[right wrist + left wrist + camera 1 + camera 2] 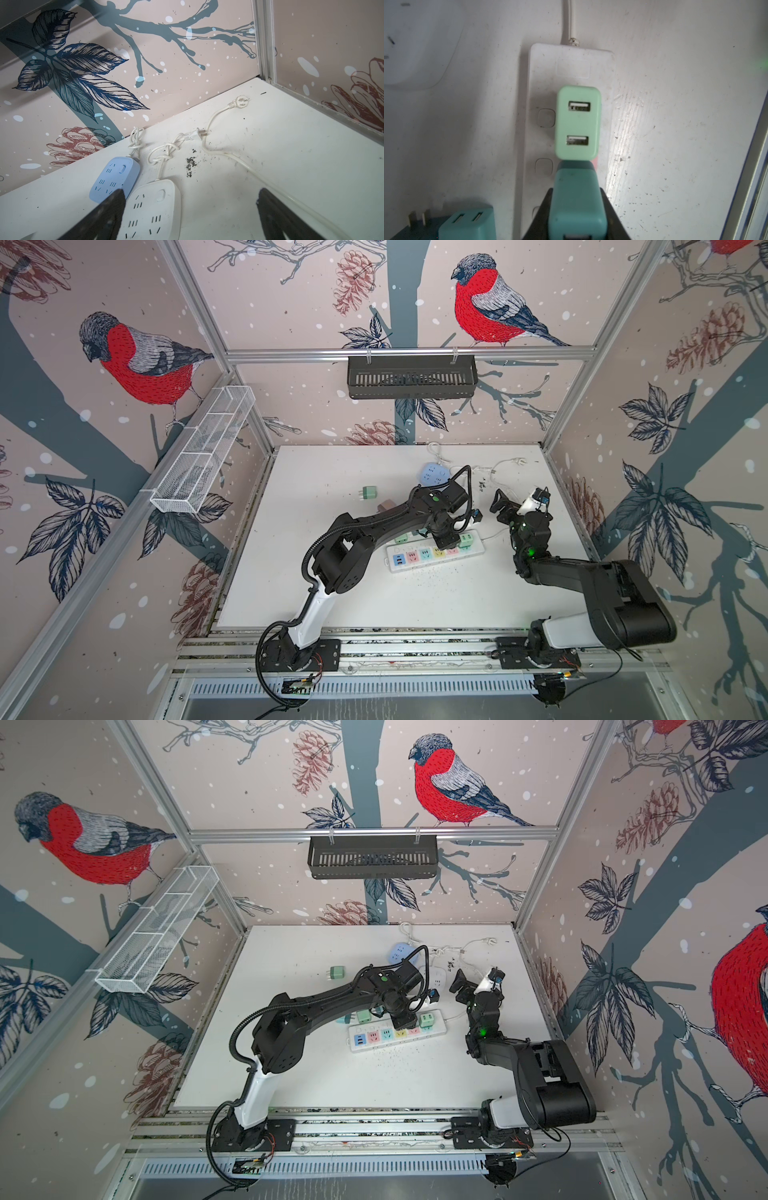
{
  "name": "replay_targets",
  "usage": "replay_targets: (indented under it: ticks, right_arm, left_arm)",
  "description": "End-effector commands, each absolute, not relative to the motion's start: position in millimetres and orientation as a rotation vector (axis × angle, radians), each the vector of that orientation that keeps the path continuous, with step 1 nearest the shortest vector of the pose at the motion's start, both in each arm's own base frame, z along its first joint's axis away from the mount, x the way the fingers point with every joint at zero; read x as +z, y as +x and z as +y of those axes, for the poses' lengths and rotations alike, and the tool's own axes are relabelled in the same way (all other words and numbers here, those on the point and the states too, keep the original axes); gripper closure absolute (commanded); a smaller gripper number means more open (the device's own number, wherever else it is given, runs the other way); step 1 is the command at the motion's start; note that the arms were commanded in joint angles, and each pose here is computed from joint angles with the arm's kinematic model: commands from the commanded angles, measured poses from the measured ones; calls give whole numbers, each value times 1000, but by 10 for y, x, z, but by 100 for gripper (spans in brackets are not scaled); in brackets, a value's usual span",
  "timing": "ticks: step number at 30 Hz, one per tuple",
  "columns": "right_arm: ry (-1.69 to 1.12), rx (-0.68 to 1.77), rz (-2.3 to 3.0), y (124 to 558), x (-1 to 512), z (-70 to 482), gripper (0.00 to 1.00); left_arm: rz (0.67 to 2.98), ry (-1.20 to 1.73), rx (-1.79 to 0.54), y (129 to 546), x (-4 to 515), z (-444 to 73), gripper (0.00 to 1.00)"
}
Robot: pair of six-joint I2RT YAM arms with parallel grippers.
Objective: Insert the plug
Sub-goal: 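Carry the teal adapter with the left gripper over the socket beside the light green adapter, then lower and press the teal adapter into the power strip socket with the left gripper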
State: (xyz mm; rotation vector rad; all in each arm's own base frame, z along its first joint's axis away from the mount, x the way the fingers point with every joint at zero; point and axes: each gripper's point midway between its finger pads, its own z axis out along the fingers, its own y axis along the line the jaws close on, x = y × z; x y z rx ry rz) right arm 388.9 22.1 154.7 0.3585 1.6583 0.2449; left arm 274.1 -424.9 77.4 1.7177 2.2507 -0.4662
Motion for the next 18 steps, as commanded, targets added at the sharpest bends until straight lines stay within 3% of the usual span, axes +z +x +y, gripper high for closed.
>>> replay_targets:
  ticks: [1,18]
  right_arm:
    - [371,252,1620,3893,1638,209,0]
    - [370,248,1616,3877,1642,212,0]
  left_arm:
    - [2279,1746,-464,2701,724,-4230,100]
    - [2256,1726,-391,2705,871,-4212,100]
